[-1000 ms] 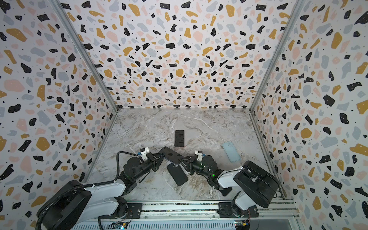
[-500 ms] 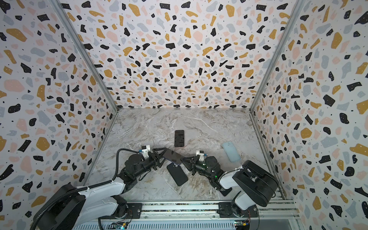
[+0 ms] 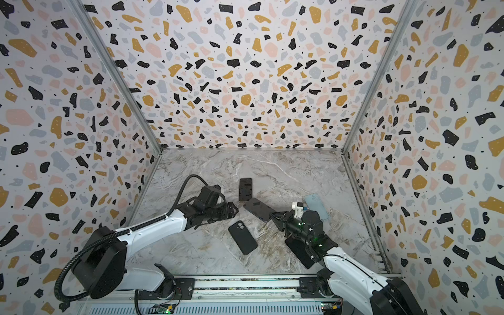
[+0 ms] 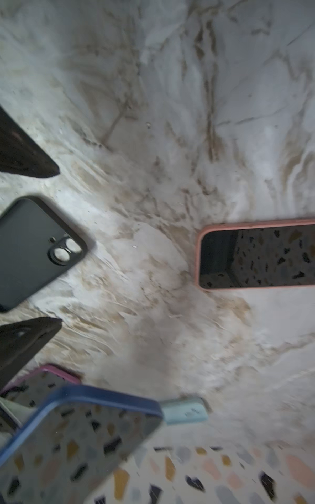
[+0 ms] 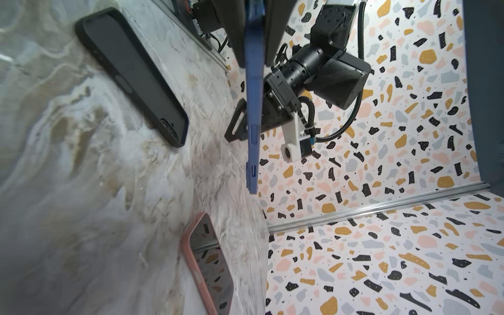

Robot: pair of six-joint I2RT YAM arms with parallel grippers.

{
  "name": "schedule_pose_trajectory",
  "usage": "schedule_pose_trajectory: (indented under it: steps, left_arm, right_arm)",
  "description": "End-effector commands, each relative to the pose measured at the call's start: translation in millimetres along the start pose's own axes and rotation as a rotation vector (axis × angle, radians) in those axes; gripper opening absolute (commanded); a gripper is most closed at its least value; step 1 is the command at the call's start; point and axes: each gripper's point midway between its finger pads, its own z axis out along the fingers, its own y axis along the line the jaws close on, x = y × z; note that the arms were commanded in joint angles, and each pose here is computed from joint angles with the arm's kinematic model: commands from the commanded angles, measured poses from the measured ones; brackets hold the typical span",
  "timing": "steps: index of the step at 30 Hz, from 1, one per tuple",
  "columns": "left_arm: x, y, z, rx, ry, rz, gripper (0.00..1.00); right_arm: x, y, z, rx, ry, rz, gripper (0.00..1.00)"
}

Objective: Put the phone into the phone case

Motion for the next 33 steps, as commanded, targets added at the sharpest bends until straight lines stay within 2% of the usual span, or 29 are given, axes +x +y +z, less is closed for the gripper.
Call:
schedule_pose_trajectory:
  steps: [1, 7, 11, 23, 28, 33]
  left_arm:
    - [6.0, -3.7, -9.7, -0.049, 0.022, 0.181, 0.79]
    - [22.1, 2.9, -2.4, -0.172, 0.078, 0.325, 0.74]
    - [23.6, -0.3, 8.1, -0.165, 0.090, 0.337, 0.67]
    - [25.6, 4.7, 36.8, -0.209, 0.135, 0.379, 0.59]
    - [28.9, 10.3, 44.1, -0.234, 0.149, 0.386, 0.49]
    - [34.6, 13.8, 49.1, -0.248, 0.164, 0.392, 0.32]
  right_arm:
    - [2.4, -18.0, -8.5, 0.079, 0.039, -0.071, 0.03]
    - [9.6, -16.3, -6.2, 0.053, 0.118, -0.156, 0.03]
    - [13.8, -2.4, -7.0, -0.024, 0.136, -0.232, 0.03]
    - [9.6, 2.8, -10.4, -0.011, 0.131, -0.322, 0.03]
    - [6.3, -3.9, -10.8, 0.001, 0.136, -0.310, 0.03]
    - [4.3, -5.7, -8.7, 0.017, 0.138, -0.323, 0.03]
